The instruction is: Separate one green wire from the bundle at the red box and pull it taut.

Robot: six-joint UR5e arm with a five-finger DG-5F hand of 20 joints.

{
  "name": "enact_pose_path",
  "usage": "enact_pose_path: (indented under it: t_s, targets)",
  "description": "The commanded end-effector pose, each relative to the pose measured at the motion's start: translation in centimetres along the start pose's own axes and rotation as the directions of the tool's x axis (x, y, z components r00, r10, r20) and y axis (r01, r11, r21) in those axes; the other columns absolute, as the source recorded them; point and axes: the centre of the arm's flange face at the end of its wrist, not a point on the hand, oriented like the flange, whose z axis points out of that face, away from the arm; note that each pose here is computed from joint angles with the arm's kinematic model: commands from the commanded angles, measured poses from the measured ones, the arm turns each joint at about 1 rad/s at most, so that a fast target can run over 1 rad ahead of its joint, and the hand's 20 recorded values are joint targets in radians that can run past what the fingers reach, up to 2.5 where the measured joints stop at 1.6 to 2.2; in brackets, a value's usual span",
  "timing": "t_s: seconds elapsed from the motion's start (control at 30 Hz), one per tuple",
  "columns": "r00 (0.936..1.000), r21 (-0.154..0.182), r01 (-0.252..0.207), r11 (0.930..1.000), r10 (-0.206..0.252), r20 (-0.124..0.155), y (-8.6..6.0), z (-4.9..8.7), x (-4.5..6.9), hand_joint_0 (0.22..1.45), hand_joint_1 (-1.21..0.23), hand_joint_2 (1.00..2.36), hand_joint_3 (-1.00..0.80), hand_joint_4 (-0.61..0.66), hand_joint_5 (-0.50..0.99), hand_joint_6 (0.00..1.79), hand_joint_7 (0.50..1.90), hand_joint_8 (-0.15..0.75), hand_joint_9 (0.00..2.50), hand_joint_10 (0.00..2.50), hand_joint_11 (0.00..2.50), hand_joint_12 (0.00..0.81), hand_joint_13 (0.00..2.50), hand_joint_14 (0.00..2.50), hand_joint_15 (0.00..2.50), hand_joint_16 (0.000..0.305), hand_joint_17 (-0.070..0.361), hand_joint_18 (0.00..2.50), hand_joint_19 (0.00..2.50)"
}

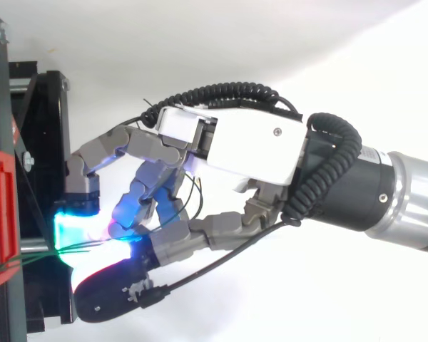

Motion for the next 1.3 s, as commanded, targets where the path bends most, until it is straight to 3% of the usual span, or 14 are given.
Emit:
enact_pose_path:
  t_s: [0.0,0.1,0.4,0.53,0.67,0.83,1.03,1.27]
  targets:
    - [1.0,-0.001,0.004,1.0,-0.004,0.001,0.1,-0.01,0.02,0.71,-0.83,1.01,-0.42,0.2,-0.22,0.89,1.01,0.324,1.15,0.11,1.62,0.341,1.47,0.69,1.41,0.056,0.125,1.05,0.59]
    - [1.0,-0.004,0.003,1.0,-0.003,0.001,0.05,0.01,0.16,0.7,-0.82,1.0,-0.5,0.2,-0.22,0.89,1.03,0.332,1.16,0.1,1.61,0.345,1.47,0.69,1.41,0.055,0.125,1.05,0.6]
    - [1.0,-0.001,0.004,1.0,-0.004,0.001,0.02,-0.02,0.15,0.55,-0.69,1.0,-0.5,0.21,-0.21,0.89,1.03,0.34,1.21,0.09,1.6,0.355,1.49,0.71,1.38,0.057,0.128,1.07,0.62]
    - [1.0,-0.006,0.002,1.0,-0.002,0.003,0.12,0.09,-0.18,0.61,-0.57,1.0,-0.5,0.2,-0.2,0.88,1.04,0.322,1.24,0.03,1.64,0.331,1.49,0.69,1.4,0.055,0.124,1.07,0.64]
    - [1.0,0.0,0.01,1.0,-0.01,0.002,-0.07,0.07,-0.27,0.61,-0.6,1.01,-0.39,0.19,-0.2,0.88,1.07,0.318,1.24,0.03,1.63,0.329,1.48,0.7,1.39,0.056,0.125,1.07,0.65]
    - [0.9995,-0.002,0.031,0.9995,-0.031,-0.001,0.03,0.09,-0.36,0.63,-0.73,1.02,-0.3,0.18,-0.21,0.88,1.09,0.317,1.22,0.03,1.65,0.337,1.48,0.68,1.4,0.056,0.126,1.07,0.64]
    - [0.9993,0.0,0.037,0.9993,-0.037,0.005,0.01,0.12,-0.52,0.67,-0.82,1.0,-0.46,0.19,-0.21,0.89,1.07,0.327,1.21,0.01,1.67,0.346,1.49,0.6,1.44,0.056,0.125,1.06,0.62]
    - [0.9986,-0.006,0.053,0.9986,-0.053,0.005,0.03,0.23,-0.69,0.57,-0.69,1.0,-0.5,0.2,-0.2,0.88,1.05,0.331,1.25,0.02,1.65,0.353,1.5,0.64,1.41,0.056,0.127,1.08,0.64]
